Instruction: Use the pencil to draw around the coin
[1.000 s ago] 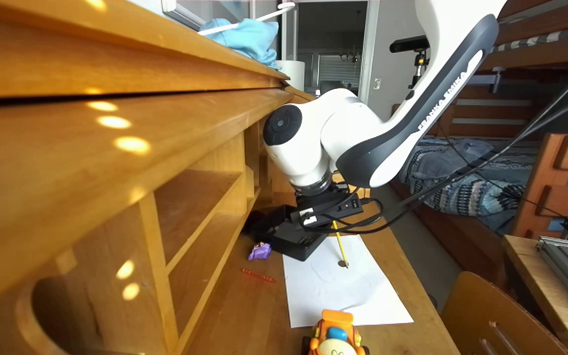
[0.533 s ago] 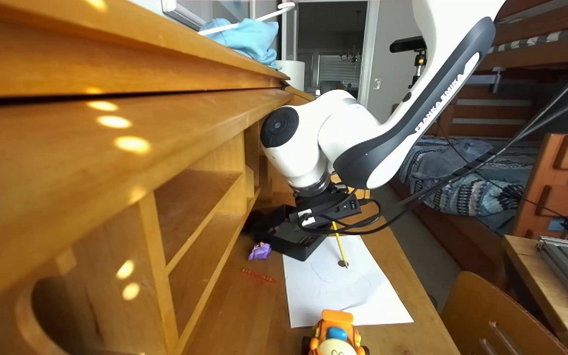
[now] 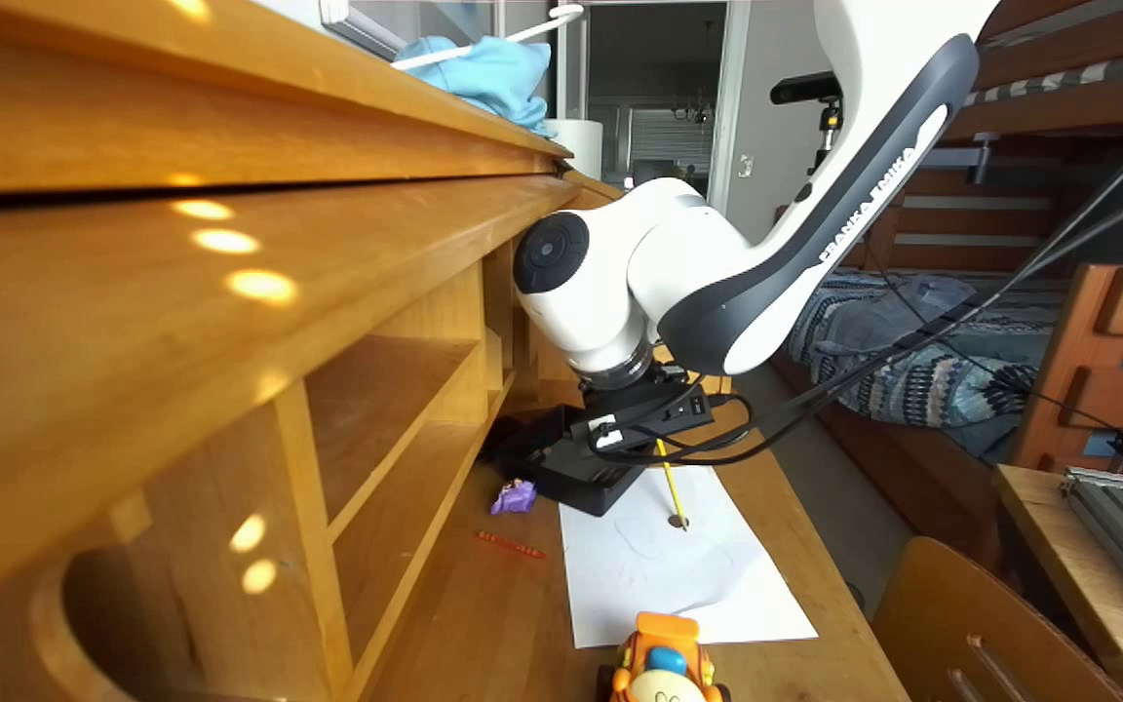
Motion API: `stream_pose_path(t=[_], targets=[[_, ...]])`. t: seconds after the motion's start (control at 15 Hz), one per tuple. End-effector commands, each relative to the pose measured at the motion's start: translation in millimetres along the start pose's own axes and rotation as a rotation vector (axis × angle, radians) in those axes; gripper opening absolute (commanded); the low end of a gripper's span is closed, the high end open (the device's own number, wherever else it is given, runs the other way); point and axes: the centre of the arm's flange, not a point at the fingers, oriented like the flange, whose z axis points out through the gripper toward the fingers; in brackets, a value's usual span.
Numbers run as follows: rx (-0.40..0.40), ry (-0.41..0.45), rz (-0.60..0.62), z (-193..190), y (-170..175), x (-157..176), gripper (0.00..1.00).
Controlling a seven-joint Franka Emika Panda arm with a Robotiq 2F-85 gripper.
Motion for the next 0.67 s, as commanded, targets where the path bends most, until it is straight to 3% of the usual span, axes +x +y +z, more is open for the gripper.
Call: stream_pose_path(t=[0.0,0.6], targets=[[0.001,0.036,0.007,-2.9,-9.9,-3.4,0.02],[-0.003,0.039,0.014,-3.5,-12.9,-1.7,0.02]])
